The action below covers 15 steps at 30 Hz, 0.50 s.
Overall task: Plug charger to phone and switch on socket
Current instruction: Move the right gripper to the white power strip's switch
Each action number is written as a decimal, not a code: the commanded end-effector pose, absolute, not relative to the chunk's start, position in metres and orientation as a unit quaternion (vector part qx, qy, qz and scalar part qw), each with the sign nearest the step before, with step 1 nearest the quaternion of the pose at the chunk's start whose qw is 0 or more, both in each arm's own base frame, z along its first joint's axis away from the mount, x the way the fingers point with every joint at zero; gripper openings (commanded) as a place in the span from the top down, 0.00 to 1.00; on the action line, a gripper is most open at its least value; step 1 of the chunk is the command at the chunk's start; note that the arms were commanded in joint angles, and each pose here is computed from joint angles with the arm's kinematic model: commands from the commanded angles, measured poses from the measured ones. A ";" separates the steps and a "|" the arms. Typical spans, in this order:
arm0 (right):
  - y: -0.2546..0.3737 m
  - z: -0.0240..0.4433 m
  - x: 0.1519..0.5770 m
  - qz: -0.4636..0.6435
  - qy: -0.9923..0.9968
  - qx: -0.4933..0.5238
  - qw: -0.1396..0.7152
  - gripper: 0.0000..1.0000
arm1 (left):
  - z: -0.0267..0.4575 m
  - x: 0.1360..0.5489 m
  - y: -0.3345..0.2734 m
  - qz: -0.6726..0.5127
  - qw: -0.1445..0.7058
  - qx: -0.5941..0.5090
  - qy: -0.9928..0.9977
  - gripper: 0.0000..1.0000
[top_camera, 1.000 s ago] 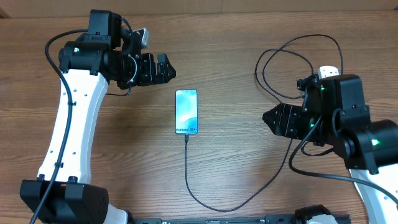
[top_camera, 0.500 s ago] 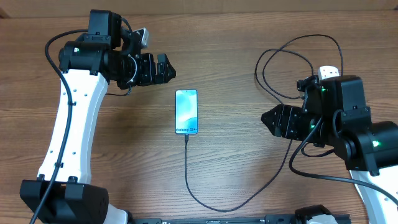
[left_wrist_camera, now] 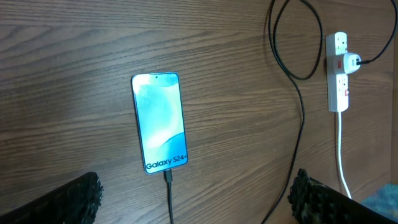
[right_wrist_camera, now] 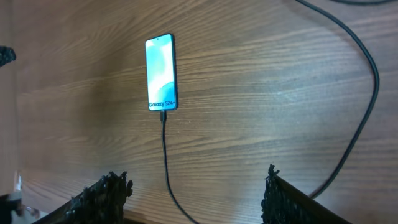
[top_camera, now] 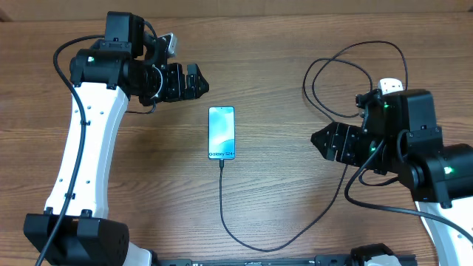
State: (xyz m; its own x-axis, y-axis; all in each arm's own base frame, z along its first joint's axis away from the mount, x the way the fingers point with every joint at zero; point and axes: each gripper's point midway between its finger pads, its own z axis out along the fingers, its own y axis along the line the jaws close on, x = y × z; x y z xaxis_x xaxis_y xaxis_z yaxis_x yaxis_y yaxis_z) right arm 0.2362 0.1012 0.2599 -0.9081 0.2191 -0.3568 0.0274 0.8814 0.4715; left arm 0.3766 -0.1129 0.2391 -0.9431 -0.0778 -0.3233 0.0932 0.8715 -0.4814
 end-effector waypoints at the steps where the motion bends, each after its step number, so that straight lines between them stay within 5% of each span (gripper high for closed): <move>1: 0.093 0.269 0.236 0.237 0.943 0.103 0.209 0.28 | 0.238 0.378 -0.111 -0.249 0.168 0.001 0.954 0.00; 15: 0.076 0.267 0.239 0.229 0.940 0.137 0.212 0.25 | 0.238 0.378 -0.111 -0.249 0.168 0.001 0.954 0.00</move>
State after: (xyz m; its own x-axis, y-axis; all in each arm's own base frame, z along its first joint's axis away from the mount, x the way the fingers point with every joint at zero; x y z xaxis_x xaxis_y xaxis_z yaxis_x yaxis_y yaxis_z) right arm 0.2379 0.0793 0.2562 -0.8888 0.3402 -0.3071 0.1636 0.8614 0.4808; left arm 0.3766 -0.1129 0.2390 -0.9432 -0.0778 -0.3230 0.0930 0.8716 -0.4814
